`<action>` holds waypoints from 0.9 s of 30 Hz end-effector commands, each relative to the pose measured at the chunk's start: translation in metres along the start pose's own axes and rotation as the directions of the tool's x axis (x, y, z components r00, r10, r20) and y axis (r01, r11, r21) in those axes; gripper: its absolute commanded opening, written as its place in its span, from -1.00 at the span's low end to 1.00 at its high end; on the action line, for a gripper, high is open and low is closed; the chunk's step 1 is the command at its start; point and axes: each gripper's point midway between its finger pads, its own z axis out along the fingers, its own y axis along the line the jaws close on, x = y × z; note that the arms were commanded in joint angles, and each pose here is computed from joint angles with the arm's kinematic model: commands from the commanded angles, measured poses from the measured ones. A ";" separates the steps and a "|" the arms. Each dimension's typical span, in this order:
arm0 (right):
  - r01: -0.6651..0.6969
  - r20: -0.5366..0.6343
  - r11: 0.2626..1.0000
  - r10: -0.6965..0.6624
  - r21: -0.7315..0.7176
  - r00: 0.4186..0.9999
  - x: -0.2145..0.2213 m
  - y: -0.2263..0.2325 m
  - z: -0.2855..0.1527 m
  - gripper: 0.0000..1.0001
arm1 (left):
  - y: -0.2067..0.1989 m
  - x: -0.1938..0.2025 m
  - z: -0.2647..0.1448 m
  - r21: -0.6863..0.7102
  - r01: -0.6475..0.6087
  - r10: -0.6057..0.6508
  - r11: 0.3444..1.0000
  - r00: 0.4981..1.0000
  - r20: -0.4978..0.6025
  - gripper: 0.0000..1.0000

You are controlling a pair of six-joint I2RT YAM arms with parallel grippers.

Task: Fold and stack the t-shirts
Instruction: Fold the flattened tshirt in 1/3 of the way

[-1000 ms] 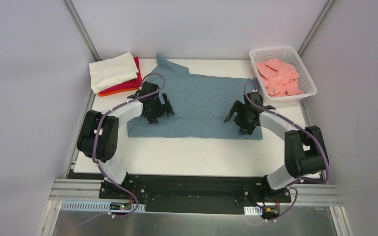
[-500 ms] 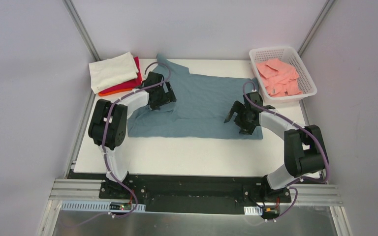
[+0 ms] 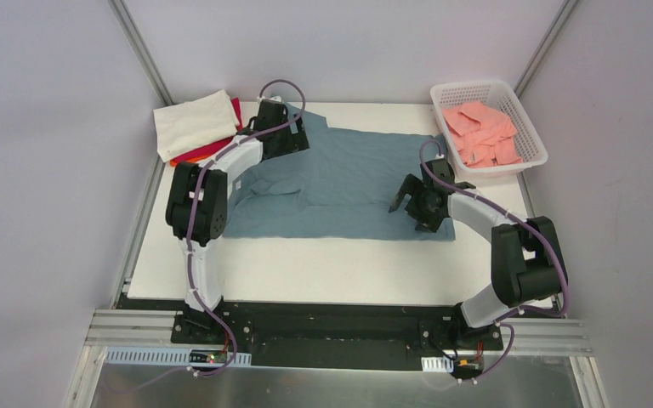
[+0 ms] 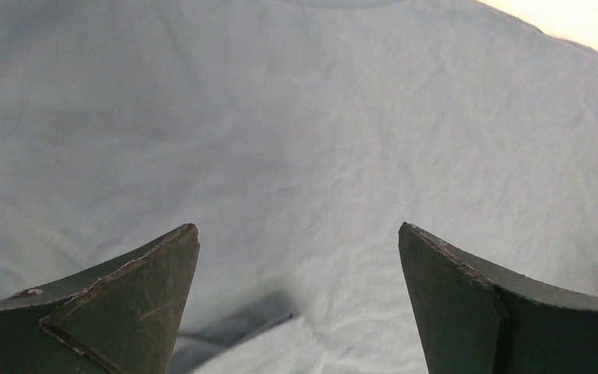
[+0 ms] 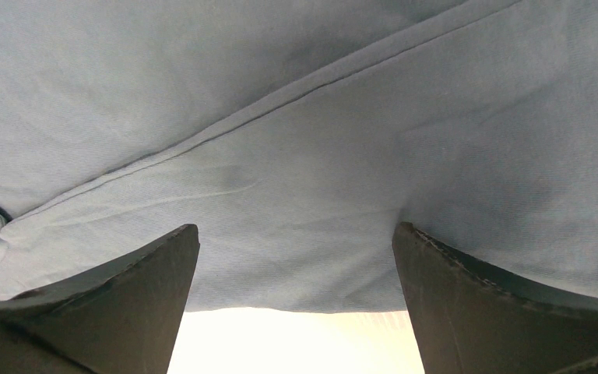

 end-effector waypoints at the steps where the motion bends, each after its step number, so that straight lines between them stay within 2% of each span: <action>1: 0.020 0.010 0.999 -0.020 0.036 1.000 -0.001 -0.009 -0.006 0.98 | 0.006 0.003 -0.052 0.002 0.003 -0.003 1.000 1.000 0.030 1.00; 8: 0.021 0.000 0.999 -0.021 0.033 1.000 0.001 -0.008 -0.004 0.98 | 0.027 0.076 -0.089 0.000 0.134 -0.133 0.991 0.989 -0.060 0.99; 13: 0.022 -0.010 0.999 -0.021 0.038 1.000 0.003 -0.010 -0.002 0.98 | 0.037 0.100 -0.096 -0.008 0.175 -0.175 0.984 0.982 -0.066 0.99; 18: 0.022 -0.017 0.999 -0.021 0.034 1.000 0.004 -0.009 -0.001 0.98 | 0.054 0.096 -0.082 -0.097 0.149 -0.153 0.984 0.988 -0.028 0.99; 22: 0.022 -0.018 0.999 -0.021 0.037 1.000 0.005 -0.010 -0.001 0.98 | 0.053 0.070 -0.062 -0.113 0.124 -0.120 0.986 0.992 0.046 0.99; 27: 0.028 -0.012 0.998 -0.027 0.050 1.000 0.004 -0.013 -0.002 0.98 | 0.056 0.051 -0.035 -0.136 0.114 -0.107 0.984 0.992 0.060 0.99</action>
